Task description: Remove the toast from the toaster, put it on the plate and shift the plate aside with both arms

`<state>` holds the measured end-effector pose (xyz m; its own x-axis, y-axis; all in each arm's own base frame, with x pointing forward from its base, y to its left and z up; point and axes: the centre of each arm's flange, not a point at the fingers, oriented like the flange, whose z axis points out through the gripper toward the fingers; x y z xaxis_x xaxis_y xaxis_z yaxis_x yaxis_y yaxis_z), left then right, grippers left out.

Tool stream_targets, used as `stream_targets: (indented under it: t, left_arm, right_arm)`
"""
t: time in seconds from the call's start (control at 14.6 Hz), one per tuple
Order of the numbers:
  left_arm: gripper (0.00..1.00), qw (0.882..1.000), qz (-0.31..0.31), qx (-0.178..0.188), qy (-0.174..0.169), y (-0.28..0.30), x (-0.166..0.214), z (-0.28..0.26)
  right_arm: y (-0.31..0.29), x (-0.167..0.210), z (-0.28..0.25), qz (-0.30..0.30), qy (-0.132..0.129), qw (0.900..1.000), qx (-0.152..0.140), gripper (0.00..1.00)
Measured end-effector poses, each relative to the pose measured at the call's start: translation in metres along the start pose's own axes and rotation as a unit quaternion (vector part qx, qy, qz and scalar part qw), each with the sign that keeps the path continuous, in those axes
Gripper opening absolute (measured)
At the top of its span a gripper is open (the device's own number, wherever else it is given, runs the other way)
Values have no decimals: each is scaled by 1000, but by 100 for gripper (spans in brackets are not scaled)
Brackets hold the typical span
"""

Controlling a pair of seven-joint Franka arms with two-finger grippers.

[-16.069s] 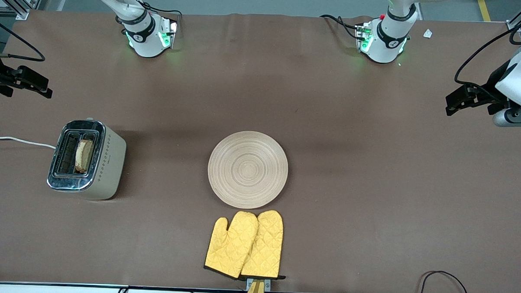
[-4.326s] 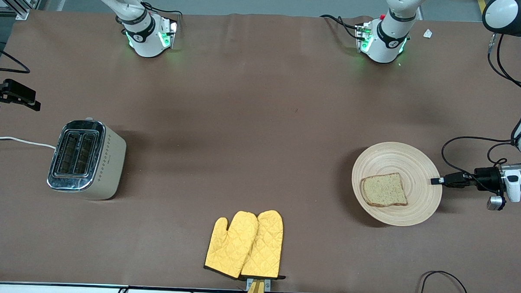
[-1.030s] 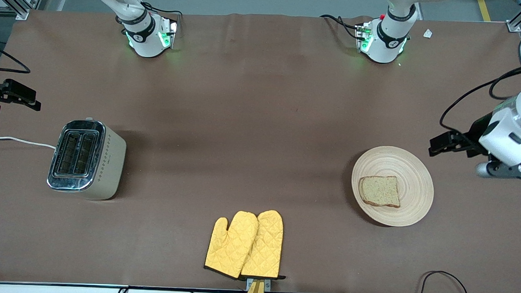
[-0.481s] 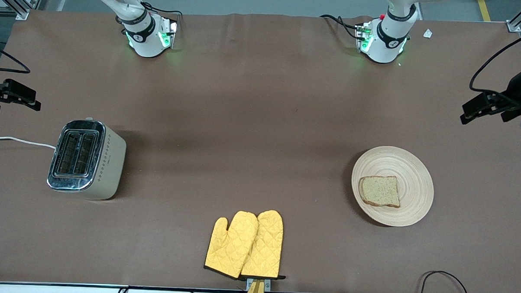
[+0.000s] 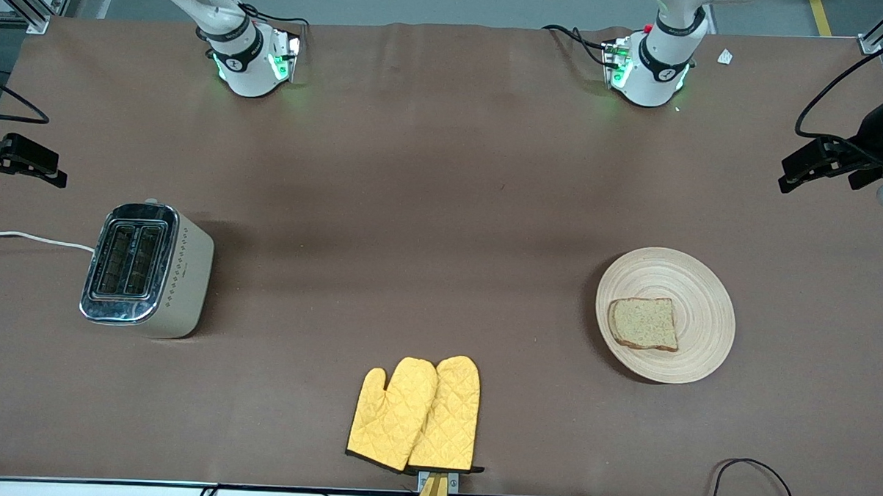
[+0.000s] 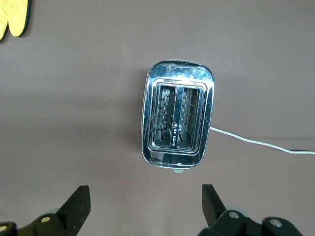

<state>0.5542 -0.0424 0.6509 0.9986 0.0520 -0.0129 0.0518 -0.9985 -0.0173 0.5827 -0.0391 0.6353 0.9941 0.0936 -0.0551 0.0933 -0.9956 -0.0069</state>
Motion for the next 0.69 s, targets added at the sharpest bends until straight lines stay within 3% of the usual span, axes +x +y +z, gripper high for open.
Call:
stream_targets:
  t: [0.69]
  left_arm:
    - [100,999,26,18,1,0,0,0]
  right_arm:
    - [4,-1,-3,4,3,1000,-1,100]
